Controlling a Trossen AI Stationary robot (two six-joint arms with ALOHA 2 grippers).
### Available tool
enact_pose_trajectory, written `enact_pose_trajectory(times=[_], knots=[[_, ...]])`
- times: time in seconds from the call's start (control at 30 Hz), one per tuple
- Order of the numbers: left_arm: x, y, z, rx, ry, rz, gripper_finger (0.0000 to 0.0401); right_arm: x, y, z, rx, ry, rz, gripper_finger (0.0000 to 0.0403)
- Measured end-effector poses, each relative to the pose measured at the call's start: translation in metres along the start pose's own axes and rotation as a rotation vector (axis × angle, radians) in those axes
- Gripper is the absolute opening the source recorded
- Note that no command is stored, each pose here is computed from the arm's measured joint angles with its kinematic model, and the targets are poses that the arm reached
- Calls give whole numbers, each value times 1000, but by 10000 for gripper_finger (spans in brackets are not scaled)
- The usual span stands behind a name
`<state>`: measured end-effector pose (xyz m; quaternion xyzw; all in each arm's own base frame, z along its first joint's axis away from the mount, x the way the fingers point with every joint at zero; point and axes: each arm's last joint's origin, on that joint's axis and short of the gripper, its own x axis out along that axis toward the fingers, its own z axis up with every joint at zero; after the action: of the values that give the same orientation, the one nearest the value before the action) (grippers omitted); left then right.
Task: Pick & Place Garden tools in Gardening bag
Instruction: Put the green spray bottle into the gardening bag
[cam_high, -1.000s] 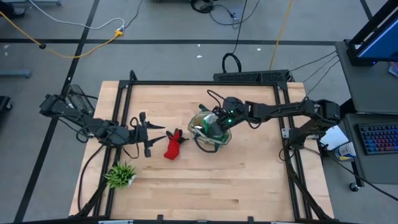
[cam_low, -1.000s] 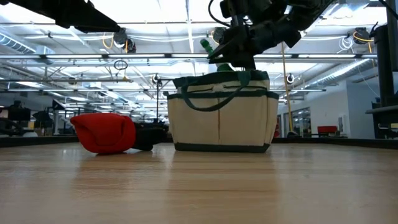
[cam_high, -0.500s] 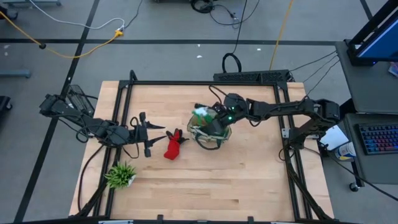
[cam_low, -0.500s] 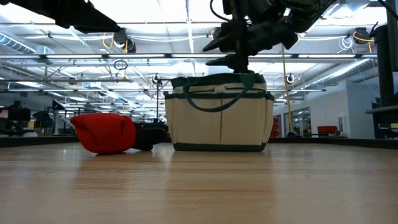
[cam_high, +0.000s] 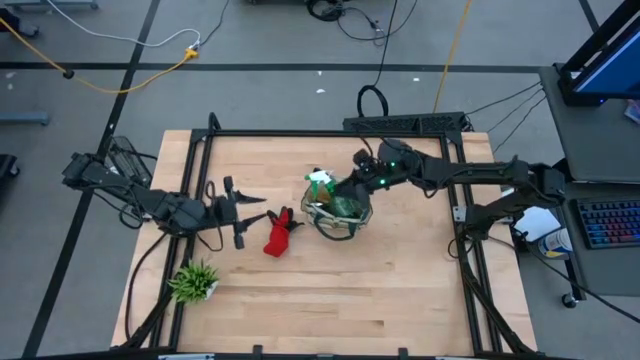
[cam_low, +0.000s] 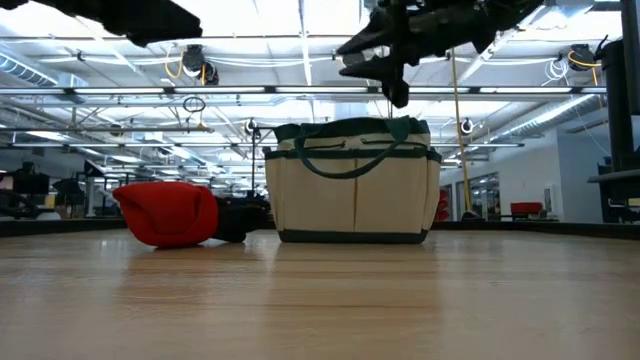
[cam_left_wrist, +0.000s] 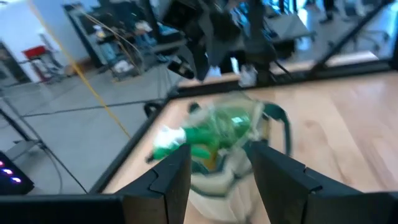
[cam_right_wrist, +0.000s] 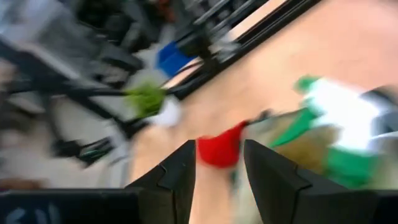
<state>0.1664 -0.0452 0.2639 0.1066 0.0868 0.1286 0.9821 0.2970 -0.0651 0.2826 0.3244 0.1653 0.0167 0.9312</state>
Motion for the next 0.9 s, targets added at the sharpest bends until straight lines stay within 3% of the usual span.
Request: enact_pose_trajectory(times=[0.1,0.23,0.4,0.63,0.8,0.9], knots=[[8,6,2,5,-20,54,172,-1,-2,1,-61,-43,-84,128],[23,15,-1,-33,-11,108,172,-1,-5,-1,-55,-32,-121,128],[45,20,-8,-99,11,-14,172,1,-8,-2,-69,-20,-131,128],[77,33,2,-234,60,38,172,0,-9,-1,-82,-25,-135,128],[105,34,9,-209,87,-61,172,0,-10,-2,-92,-7,-143,128],[120,37,8,-186,118,-37,172,0,-10,-3,-92,-5,-144,128]])
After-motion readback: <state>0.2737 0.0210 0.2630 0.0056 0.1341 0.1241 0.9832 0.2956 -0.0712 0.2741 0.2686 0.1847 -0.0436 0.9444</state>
